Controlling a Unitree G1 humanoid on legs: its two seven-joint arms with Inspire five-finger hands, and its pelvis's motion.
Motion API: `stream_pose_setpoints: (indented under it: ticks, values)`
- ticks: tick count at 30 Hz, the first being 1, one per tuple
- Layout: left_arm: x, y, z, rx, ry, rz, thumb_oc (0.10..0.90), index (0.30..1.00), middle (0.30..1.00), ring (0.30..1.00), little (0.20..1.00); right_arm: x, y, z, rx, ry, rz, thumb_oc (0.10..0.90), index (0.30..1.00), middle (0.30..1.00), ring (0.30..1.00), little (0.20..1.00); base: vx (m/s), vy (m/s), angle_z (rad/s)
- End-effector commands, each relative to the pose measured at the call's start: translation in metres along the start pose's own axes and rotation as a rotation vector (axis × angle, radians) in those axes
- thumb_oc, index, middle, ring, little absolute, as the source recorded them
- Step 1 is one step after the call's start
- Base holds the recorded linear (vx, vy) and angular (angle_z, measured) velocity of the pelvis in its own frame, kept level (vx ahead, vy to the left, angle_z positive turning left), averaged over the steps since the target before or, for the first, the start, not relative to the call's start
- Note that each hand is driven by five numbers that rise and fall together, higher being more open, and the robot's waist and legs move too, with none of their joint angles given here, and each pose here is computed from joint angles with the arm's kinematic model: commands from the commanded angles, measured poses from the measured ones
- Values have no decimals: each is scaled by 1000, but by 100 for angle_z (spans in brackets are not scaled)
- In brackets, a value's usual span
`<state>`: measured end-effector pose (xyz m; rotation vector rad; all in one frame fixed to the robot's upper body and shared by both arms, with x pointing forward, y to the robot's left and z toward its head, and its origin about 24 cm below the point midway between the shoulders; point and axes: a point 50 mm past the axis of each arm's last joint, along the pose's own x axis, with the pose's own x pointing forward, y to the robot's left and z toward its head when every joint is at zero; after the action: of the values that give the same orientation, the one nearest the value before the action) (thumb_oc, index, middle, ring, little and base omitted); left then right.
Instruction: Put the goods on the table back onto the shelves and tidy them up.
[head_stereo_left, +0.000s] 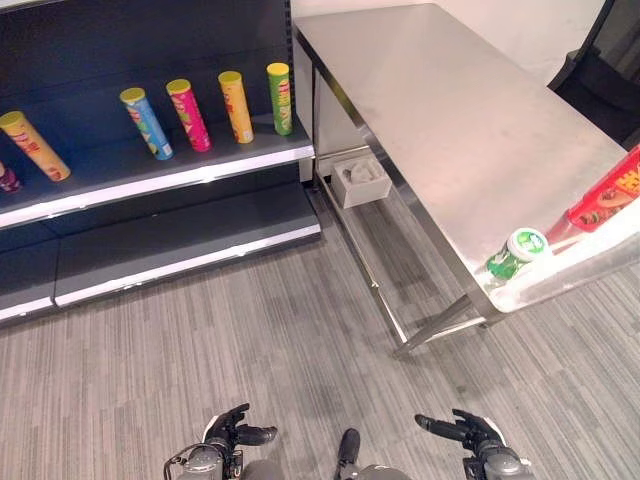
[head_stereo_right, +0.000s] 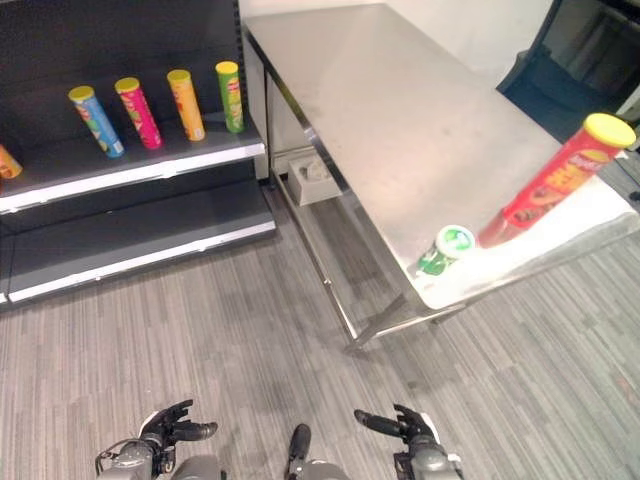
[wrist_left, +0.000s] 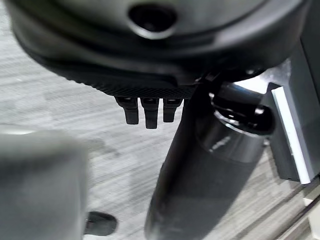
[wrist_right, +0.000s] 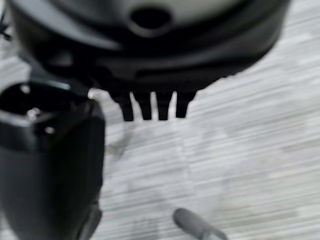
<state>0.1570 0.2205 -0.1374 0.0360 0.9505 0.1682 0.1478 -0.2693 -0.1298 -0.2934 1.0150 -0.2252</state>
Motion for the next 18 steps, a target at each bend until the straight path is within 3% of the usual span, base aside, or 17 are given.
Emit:
stream_pose_setpoints:
  ticks: [1,11,18]
  values:
    - [0,12,13,54,-59,27,800,900,900,900,900,-3,-23,-16,19,41,-76,800,900,900,900,900,135,92,-2]
    - [-6,18,-28,77,89,41,800,900,900,900,900,-6,-16,-39,22,124,-74,800,900,900,900,900,123,132,-59]
    - [-9,34,-35,60,112,101,800,900,900,900,900,-10,-21,-52,99,171,-137,800,900,900,900,900,49,87,-19]
